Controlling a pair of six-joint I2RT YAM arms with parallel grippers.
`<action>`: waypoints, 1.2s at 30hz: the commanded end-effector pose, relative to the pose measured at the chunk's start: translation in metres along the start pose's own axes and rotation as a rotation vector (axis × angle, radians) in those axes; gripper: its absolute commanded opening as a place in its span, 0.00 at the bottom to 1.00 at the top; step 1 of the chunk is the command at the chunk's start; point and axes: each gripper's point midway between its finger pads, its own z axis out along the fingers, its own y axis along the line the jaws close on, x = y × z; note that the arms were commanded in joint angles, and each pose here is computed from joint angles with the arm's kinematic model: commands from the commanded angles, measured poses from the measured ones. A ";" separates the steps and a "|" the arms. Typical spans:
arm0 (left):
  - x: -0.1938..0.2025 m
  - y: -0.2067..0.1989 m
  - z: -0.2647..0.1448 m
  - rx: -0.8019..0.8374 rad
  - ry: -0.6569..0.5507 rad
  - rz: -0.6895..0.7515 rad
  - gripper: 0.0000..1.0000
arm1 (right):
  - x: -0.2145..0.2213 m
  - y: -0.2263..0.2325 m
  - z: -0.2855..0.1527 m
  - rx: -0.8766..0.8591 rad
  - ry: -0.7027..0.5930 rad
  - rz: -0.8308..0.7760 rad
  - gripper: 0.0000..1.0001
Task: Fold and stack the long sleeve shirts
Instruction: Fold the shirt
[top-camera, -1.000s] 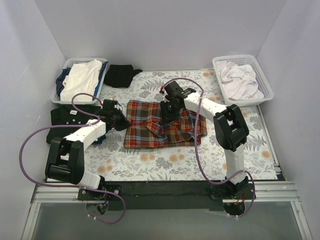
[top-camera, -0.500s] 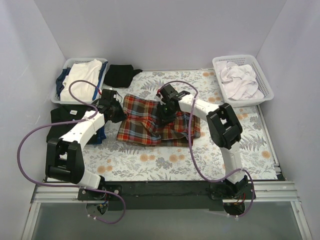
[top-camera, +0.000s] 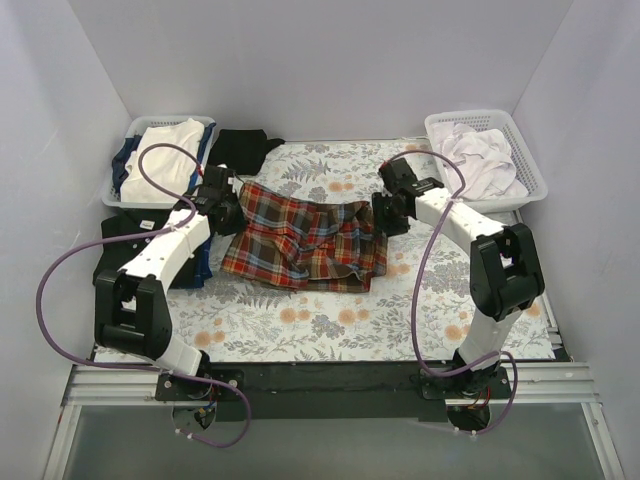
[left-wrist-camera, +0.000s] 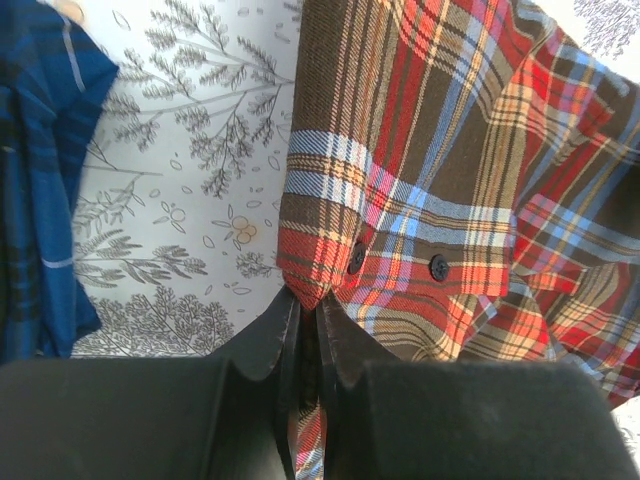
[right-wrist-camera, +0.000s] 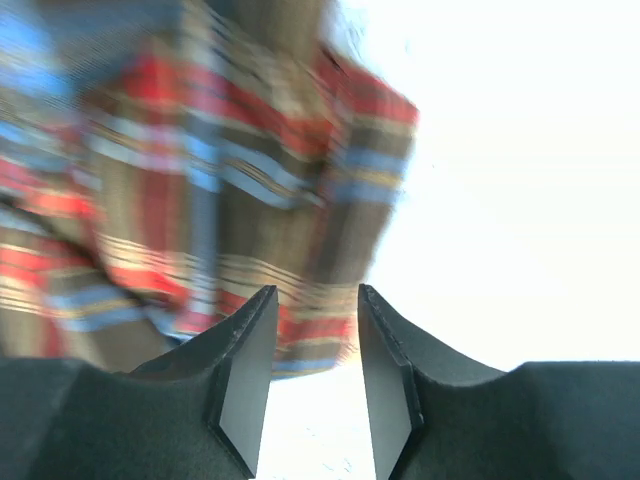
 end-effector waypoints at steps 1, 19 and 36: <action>-0.032 -0.003 -0.015 -0.015 -0.089 0.042 0.00 | 0.025 -0.019 0.009 0.092 0.056 0.002 0.45; -0.014 -0.106 -0.034 0.069 -0.120 0.218 0.00 | 0.057 0.004 0.053 -0.048 0.210 0.009 0.38; 0.076 -0.268 -0.067 0.422 -0.001 0.418 0.02 | 0.055 0.024 0.053 -0.145 0.212 0.030 0.38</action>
